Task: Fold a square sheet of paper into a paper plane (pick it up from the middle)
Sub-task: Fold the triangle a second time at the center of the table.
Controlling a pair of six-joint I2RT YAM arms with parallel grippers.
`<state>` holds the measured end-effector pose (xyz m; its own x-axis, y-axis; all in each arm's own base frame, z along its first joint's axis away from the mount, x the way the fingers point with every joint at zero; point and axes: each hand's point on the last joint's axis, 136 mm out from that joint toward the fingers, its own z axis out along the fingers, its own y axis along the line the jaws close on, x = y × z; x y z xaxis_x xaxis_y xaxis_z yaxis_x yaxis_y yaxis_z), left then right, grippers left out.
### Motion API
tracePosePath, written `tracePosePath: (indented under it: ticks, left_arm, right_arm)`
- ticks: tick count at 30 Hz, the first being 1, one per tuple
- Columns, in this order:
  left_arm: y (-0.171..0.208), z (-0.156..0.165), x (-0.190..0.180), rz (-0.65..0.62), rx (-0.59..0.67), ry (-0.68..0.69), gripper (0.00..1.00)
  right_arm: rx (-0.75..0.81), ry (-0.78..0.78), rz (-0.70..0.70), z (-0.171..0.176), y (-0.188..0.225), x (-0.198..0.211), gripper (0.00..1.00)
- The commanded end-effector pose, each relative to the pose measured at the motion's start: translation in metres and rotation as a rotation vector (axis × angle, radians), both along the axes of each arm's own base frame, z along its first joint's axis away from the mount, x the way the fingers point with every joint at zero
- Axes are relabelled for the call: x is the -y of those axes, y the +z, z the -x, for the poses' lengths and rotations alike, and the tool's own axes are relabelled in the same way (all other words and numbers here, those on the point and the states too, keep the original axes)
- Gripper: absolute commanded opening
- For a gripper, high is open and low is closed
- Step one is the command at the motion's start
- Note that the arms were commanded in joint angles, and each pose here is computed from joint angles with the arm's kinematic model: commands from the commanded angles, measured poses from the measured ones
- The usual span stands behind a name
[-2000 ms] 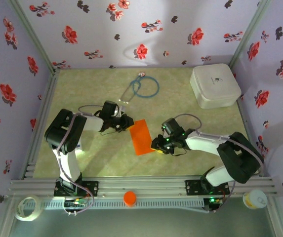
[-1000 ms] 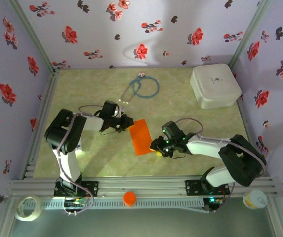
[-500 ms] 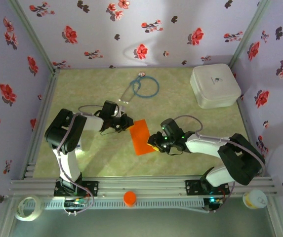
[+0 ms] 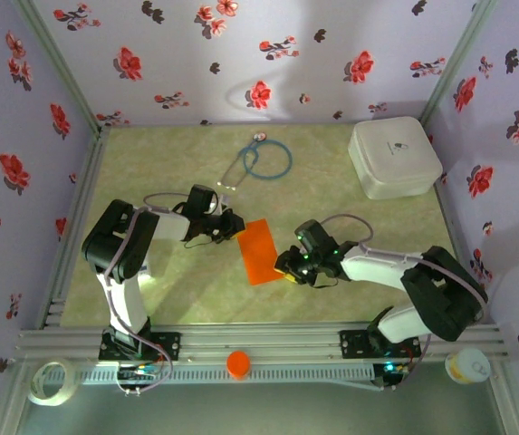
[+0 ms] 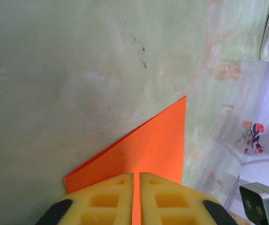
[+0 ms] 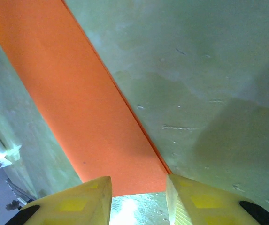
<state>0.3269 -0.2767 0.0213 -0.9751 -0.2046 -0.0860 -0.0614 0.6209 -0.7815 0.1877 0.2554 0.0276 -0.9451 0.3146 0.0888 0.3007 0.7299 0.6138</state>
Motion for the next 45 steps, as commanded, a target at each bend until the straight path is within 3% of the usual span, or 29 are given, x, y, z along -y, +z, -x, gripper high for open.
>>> tracePosePath:
  ticks: [1, 10, 20, 24, 45]
  left_arm:
    - [-0.032, 0.014, -0.015, -0.077, -0.091, 0.029, 0.11]
    - [-0.032, 0.014, -0.017, -0.077, -0.094, 0.032, 0.11]
    - [-0.037, 0.015, -0.019, -0.085, -0.104, 0.037, 0.08]
    - [-0.038, 0.015, -0.019, -0.085, -0.108, 0.040, 0.08]
    - [-0.034, 0.014, -0.017, -0.071, -0.100, 0.034, 0.08]
  right_arm:
    - [-0.020, 0.021, 0.016, 0.005, -0.007, -0.002, 0.36]
    - [-0.008, 0.019, 0.084, 0.009, -0.007, 0.012, 0.37]
    - [-0.009, 0.040, 0.048, 0.009, -0.006, 0.001, 0.37]
    - [0.007, 0.045, -0.026, 0.002, 0.001, -0.015, 0.36]
    - [0.137, 0.082, -0.082, -0.019, 0.030, -0.027, 0.39]
